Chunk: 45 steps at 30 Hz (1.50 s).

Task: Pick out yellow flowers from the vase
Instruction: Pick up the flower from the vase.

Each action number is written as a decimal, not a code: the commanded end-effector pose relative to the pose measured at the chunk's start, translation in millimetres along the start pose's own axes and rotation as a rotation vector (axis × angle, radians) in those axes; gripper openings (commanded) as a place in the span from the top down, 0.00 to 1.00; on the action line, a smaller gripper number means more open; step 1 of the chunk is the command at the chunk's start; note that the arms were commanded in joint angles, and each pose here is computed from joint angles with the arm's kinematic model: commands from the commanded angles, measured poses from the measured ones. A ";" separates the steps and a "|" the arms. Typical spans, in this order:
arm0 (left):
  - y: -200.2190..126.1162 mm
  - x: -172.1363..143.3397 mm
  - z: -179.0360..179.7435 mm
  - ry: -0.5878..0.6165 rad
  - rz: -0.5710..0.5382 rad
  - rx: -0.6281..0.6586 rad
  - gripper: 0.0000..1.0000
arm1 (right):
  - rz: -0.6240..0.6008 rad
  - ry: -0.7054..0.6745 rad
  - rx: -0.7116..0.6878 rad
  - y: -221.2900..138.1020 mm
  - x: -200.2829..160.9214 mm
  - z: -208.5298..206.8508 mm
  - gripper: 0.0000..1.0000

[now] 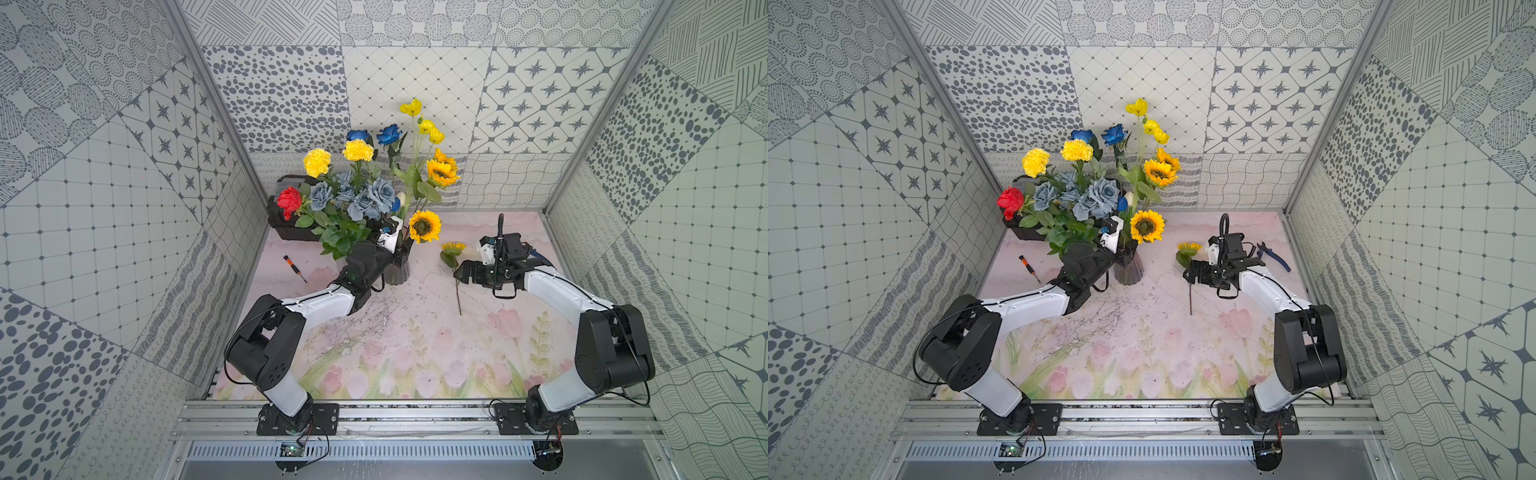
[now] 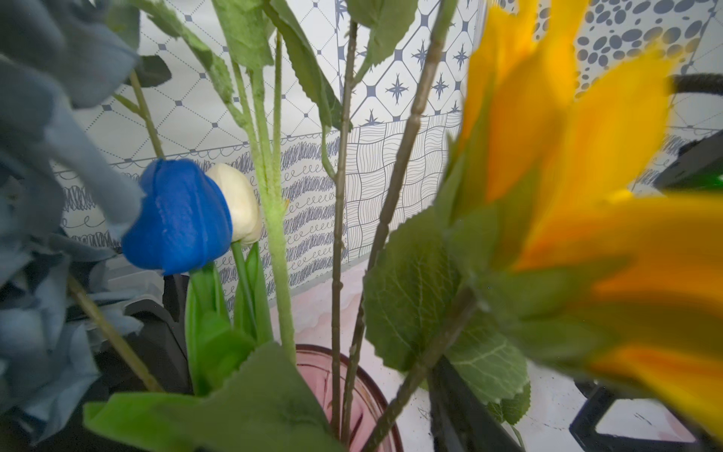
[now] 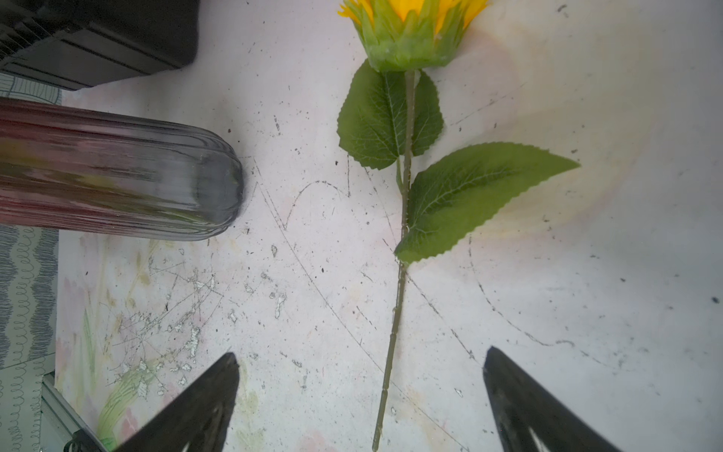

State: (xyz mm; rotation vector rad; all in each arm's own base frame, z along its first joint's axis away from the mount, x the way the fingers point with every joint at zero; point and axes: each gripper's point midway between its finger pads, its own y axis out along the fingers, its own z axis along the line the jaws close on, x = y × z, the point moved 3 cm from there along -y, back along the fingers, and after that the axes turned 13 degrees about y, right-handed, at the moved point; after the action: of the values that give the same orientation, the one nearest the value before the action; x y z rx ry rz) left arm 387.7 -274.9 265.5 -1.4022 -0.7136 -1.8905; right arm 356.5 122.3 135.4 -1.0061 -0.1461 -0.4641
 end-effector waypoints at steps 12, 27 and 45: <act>5.4 11.1 -1.0 0.023 -0.063 -0.003 0.62 | -0.009 0.013 0.015 3.0 6.7 0.7 0.02; 12.2 -0.7 -11.1 -0.004 -0.038 -0.067 0.47 | -0.007 0.019 0.011 2.2 5.7 -2.2 0.02; 25.7 -13.2 -10.1 -0.010 -0.001 -0.053 0.81 | -0.014 0.019 0.024 -3.1 8.5 2.1 0.02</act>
State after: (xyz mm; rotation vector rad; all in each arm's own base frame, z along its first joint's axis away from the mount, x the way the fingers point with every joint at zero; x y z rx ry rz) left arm 402.3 -294.0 269.1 -1.3992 -0.7485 -1.9731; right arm 356.6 118.9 135.1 -0.9980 -0.1327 -0.4660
